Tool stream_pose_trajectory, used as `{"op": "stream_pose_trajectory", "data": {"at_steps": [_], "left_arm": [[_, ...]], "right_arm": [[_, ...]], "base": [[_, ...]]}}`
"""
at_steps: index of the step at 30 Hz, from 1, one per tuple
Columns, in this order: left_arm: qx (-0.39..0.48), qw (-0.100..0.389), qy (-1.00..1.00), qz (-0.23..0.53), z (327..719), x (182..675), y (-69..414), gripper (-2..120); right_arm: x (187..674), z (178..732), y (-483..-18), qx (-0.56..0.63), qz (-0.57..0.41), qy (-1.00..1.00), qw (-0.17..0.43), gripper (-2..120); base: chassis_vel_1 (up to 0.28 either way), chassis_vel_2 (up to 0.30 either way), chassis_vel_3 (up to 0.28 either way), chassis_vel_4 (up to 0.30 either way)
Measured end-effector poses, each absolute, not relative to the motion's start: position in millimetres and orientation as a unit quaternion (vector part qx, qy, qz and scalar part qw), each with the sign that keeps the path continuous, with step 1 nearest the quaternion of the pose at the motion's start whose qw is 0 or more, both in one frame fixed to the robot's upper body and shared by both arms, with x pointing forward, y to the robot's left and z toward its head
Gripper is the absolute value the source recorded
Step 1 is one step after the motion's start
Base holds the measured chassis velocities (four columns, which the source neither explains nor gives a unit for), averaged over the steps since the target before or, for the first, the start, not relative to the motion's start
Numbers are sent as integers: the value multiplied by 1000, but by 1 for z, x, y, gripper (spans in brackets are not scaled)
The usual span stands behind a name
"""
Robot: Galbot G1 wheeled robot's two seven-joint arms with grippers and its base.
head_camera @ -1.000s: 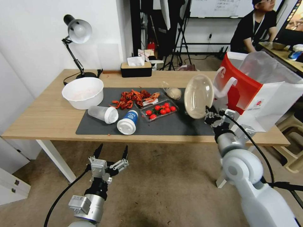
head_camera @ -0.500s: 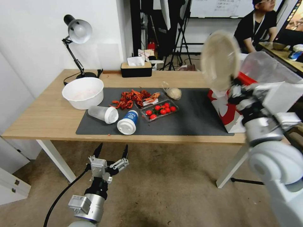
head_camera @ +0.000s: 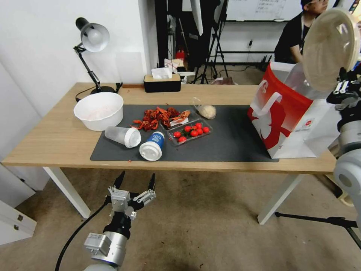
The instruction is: Pick up the trash from the table and place it into the takeout bag.
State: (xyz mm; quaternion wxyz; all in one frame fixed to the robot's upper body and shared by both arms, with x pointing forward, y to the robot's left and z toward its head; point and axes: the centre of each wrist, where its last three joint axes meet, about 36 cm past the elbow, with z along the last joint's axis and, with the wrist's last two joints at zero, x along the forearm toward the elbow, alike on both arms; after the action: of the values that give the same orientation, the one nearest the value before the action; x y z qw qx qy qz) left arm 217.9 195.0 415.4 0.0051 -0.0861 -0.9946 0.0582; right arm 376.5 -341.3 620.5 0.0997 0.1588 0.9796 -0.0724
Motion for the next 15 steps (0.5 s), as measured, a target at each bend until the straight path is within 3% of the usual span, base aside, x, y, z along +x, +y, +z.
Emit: {"op": "stream_pose_trajectory", "data": {"at_steps": [6,7,10,11,15], "left_arm": [[-86,6,-995,58,415,217,195,100],[-86,7,-995,58,415,216,195,100],[-86,8,-995,58,414,215,195,100],[-86,8,-995,57,414,215,195,100],[-85,6,-995,57,415,215,196,100]], "right_arm": [[376,619,-342,153,-65,982,93,16],[377,618,-342,153,-64,982,92,26],[378,617,-343,154,-64,982,90,33],[378,617,-343,153,-64,982,89,41],[378,616,-341,149,-65,983,87,54]], "base": [[0,0,0,0],[0,0,0,0],[0,0,0,0],[0,0,0,0],[0,0,0,0]]}}
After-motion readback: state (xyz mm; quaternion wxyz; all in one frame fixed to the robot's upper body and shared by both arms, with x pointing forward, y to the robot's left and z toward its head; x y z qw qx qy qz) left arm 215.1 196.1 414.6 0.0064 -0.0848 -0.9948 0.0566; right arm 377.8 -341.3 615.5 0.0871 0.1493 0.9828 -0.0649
